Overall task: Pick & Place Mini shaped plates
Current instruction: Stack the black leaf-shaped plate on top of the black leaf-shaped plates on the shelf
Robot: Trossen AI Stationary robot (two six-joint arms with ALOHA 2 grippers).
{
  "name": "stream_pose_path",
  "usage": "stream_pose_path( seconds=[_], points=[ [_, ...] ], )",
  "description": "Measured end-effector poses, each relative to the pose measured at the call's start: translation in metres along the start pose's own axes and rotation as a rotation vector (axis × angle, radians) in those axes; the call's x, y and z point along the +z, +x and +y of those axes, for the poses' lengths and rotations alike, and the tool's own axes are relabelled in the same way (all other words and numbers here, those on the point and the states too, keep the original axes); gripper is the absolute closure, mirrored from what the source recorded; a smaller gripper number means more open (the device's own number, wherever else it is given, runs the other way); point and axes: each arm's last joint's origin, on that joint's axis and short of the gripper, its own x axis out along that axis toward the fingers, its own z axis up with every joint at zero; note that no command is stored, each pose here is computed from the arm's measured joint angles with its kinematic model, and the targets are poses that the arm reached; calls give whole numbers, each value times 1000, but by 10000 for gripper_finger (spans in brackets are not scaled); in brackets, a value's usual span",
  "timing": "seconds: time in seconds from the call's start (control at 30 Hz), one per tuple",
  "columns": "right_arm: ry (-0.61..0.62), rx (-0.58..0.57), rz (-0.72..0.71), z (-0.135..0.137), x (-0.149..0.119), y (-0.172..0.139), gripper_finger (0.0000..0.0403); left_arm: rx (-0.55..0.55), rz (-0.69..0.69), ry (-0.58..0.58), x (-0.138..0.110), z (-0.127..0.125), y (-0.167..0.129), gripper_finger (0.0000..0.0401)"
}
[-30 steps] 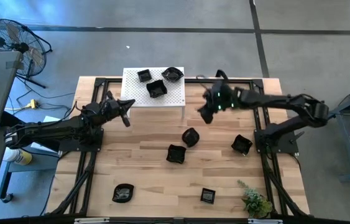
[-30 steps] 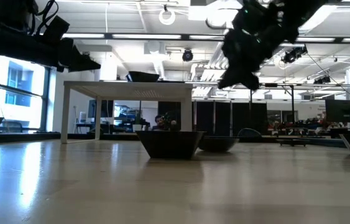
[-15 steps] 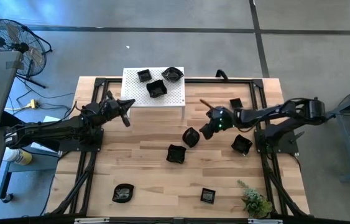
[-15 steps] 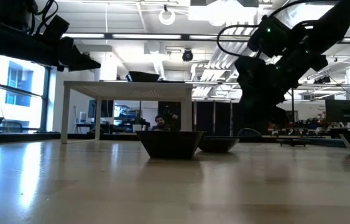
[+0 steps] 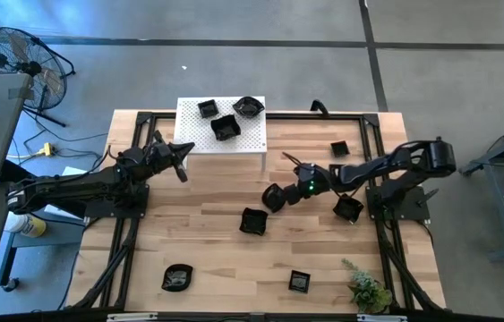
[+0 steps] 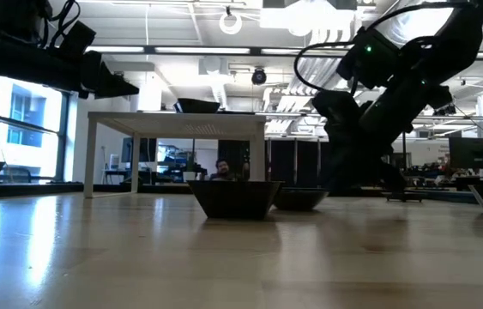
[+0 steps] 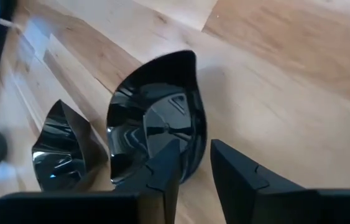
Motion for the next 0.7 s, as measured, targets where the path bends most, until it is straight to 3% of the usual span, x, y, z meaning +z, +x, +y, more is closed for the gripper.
stream_pose_path(
  seconds=[0.3, 0.53, 0.7],
  points=[
    [25, 3, 11, -1, -5, 10, 350, 0, 2, 1, 0, 0, 0, 396],
    [-7, 26, 11, -1, 0, 8, 397, 0, 3, 2, 0, 0, 0, 396],
    [-30, 84, 58, -4, 12, 2, 395, 0, 3, 2, 0, 0, 0, 396]
  ],
)
